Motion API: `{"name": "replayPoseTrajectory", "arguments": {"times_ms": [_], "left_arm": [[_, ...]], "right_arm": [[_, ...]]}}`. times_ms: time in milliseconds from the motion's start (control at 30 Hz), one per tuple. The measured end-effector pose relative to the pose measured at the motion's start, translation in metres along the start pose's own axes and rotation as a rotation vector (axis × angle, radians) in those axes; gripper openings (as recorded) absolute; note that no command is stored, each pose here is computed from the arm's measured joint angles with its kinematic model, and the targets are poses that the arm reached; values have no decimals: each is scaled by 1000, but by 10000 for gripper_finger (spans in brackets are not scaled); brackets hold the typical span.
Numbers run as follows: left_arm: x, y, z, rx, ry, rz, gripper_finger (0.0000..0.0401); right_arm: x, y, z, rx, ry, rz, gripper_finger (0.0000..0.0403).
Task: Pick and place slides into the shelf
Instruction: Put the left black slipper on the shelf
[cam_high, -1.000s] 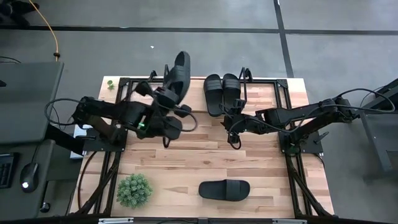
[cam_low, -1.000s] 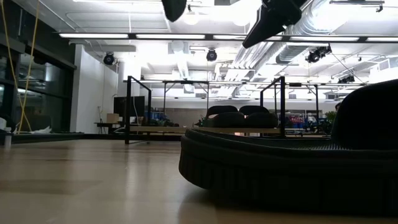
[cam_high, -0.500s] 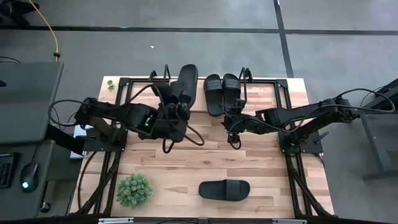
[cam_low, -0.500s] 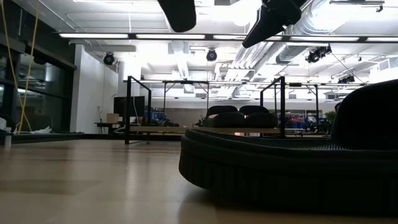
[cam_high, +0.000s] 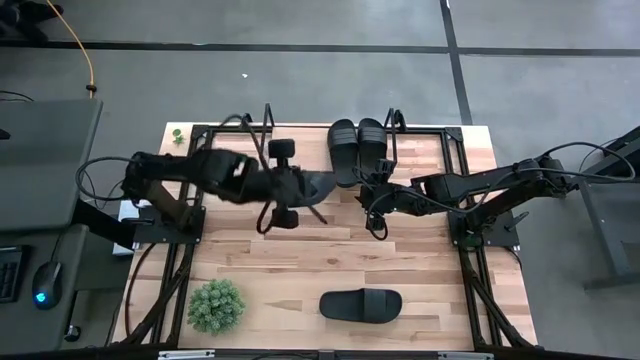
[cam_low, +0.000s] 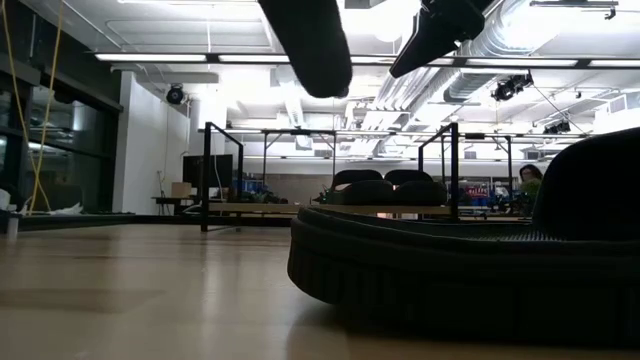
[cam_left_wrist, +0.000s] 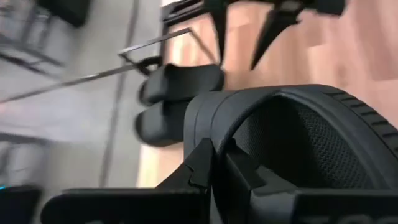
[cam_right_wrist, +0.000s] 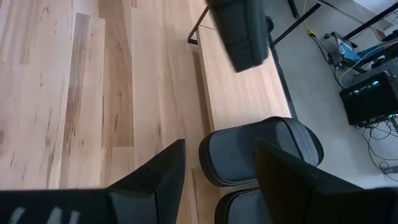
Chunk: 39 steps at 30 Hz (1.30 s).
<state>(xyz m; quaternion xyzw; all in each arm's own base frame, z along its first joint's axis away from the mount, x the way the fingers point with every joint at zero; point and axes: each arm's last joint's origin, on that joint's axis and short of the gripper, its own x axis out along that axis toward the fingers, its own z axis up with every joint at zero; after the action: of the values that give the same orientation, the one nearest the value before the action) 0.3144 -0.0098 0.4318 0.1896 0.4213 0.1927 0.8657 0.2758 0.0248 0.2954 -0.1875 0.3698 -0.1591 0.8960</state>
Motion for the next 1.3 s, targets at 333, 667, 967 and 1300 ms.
{"name": "replayPoseTrajectory", "arguments": {"times_ms": [333,667,967,1300], "left_arm": [[-36,68,20,-108,-246,97,10],[-82,100,40,-153,-615,135,10],[-85,108,48,-226,-672,309,10],[-74,109,77,-365,-870,403,10]], "right_arm": [[0,0,0,0,0,0,179],[0,1,0,4,-4,31,179],[0,2,1,5,-12,57,179],[0,1,1,6,-12,51,179]]}}
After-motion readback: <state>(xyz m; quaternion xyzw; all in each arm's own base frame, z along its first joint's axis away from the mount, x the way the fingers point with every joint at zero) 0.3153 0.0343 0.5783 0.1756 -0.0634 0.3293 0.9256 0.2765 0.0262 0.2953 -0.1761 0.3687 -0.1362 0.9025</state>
